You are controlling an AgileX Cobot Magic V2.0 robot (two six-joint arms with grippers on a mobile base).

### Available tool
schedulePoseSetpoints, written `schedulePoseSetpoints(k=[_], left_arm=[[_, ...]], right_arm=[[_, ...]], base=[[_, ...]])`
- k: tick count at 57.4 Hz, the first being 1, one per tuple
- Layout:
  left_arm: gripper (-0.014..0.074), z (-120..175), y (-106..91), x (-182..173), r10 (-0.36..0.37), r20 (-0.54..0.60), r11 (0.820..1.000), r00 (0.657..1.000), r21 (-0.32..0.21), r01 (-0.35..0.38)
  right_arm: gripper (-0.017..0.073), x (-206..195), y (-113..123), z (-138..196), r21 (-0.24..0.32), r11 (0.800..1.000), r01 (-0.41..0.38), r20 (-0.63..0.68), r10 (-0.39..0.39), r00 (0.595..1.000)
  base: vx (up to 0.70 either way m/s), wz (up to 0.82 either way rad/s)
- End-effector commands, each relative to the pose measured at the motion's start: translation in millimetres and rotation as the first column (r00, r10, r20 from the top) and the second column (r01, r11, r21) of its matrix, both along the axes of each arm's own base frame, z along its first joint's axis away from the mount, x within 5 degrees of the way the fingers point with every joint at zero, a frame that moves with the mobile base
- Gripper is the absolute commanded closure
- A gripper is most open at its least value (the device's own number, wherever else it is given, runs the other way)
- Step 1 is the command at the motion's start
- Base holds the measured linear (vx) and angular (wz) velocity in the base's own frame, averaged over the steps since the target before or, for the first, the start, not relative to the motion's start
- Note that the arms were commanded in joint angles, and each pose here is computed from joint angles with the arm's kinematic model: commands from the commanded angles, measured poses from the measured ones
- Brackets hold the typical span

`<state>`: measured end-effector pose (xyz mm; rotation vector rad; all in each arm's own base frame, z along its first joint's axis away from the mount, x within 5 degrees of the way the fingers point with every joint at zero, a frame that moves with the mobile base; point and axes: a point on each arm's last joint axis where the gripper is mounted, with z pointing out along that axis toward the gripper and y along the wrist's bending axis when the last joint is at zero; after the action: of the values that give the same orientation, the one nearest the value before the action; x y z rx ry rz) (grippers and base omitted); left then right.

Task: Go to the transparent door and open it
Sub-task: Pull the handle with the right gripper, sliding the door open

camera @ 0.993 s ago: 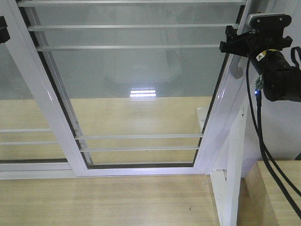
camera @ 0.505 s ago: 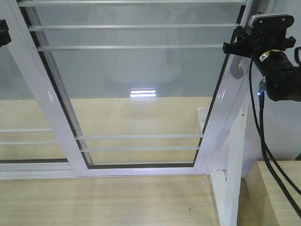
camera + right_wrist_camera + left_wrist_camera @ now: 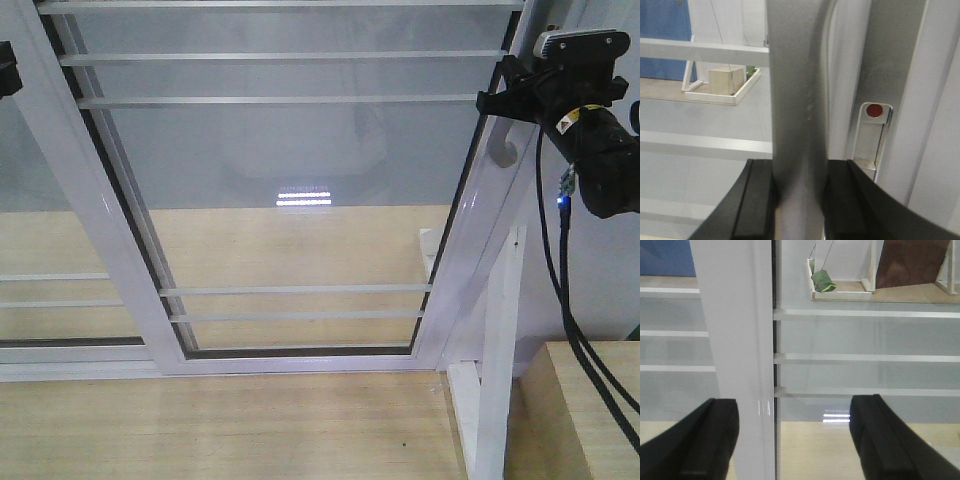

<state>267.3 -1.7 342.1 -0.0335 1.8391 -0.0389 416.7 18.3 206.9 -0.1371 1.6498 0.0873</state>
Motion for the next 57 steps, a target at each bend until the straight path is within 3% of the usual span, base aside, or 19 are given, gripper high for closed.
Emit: schedulePoseSetpoints(k=[1, 24, 31, 57], left_arm=[[0.0027, 26, -1.0, -3, 0.002, 0.136, 1.0, 0.991, -0.006, -0.001], [0.0027, 26, -1.1, -3, 0.002, 0.132, 1.0, 0.991, -0.006, -0.001], [0.0027, 25, -1.1, -3, 0.001, 0.122, 1.0, 0.992, -0.006, 0.0], [0.0027, 24, -1.2, -3, 0.0, 0.118, 1.0, 0.993, -0.006, 0.0]], right_arm=[[0.0566, -2, 10, 37, 0.004, 0.997, -0.076, 0.158, 0.075, 0.985], [0.0565, -9, 66, 37, -0.033, 0.978, -0.207, 0.162, 0.21, 0.964], [0.0565, -14, 85, 37, -0.065, 0.966, -0.251, 0.166, 0.259, 0.952], [0.0565, -35, 146, 37, -0.065, 0.916, -0.396, 0.17, 0.402, 0.9]], base=[[0.0, 0.0], [0.0, 0.0], [0.0, 0.0], [0.0, 0.0]])
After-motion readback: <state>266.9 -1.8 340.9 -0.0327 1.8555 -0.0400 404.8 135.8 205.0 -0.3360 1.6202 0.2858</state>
